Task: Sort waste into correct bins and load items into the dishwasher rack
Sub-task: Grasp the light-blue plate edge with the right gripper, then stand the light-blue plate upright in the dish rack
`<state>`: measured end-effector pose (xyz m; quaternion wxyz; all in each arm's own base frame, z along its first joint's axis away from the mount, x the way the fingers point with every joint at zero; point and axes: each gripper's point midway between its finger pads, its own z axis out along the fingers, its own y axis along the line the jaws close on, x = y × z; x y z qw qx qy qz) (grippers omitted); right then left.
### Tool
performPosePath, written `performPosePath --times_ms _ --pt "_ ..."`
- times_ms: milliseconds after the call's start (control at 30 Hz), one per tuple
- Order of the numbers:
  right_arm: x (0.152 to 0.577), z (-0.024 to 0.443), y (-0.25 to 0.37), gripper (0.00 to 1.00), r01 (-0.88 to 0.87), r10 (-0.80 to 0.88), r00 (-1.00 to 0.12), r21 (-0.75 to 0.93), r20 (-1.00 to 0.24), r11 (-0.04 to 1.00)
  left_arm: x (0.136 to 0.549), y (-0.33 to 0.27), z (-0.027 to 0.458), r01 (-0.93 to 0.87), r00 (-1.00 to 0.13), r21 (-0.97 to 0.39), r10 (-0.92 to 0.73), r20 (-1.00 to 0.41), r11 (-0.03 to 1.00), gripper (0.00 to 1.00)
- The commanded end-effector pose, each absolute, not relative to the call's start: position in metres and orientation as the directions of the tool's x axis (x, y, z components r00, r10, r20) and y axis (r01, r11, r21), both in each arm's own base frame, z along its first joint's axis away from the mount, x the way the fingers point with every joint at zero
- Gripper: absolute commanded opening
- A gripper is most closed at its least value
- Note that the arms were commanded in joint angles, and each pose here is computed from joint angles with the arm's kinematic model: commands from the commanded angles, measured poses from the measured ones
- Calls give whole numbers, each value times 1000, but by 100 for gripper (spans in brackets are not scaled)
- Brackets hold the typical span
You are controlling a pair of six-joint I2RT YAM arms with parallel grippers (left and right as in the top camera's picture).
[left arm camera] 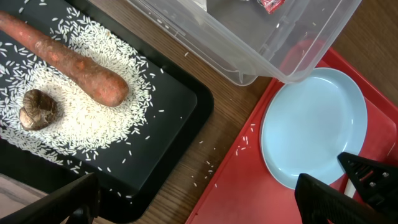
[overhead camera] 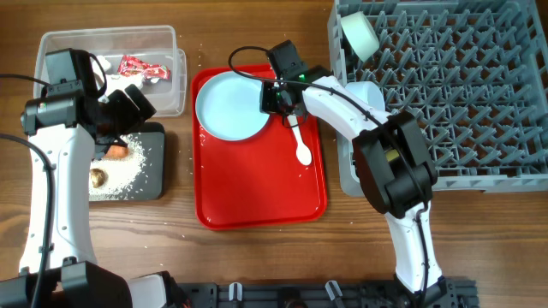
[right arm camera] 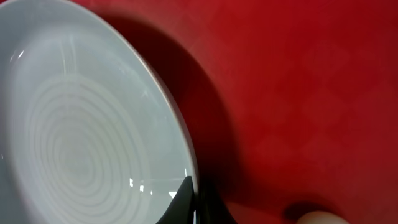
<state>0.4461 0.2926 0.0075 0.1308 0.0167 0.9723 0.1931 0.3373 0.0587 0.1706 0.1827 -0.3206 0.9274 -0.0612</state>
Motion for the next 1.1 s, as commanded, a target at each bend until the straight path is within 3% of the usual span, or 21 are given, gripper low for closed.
performPosePath --times_ms 0,67,167,300,367,467,500,567,667,800,1067 --pt "440 1 298 5 -16 75 -974 398 -213 917 338 61 179 -572 -716 -236 -619 -323 785 100" --pt "443 21 294 4 -66 41 -966 395 -256 916 338 61 179 -572 -716 -237 -619 -323 785 100" --pt "456 87 269 4 -153 -1 -922 360 -388 920 338 61 179 -572 -716 -236 -619 -323 785 100" --pt "461 225 202 4 -187 -42 -737 144 -675 972 338 61 179 -572 -716 -236 -619 -323 785 100" --pt "444 311 136 4 -30 -81 -575 -78 -814 996 338 61 178 -572 -716 -236 -619 -323 785 100" --pt "421 366 67 4 210 -142 -486 -273 -862 939 338 61 179 -572 -716 -236 -619 -323 785 100" --pt "411 383 30 4 334 -175 -485 -366 -857 869 338 61 179 -572 -716 -237 -619 -323 785 100" --pt "403 392 -10 4 452 -190 -515 -453 -836 769 338 61 179 -572 -716 -237 -619 -323 785 100" --pt "409 386 -48 4 476 -207 -583 -537 -786 697 338 61 179 -572 -716 -236 -619 -323 785 100" --pt "441 352 -64 4 350 -300 -698 -676 -650 648 338 61 179 -572 -716 -236 -619 -323 785 100" --pt "505 283 -54 4 245 -376 -753 -760 -540 602 338 61 179 -572 -716 -236 -619 -323 785 100"
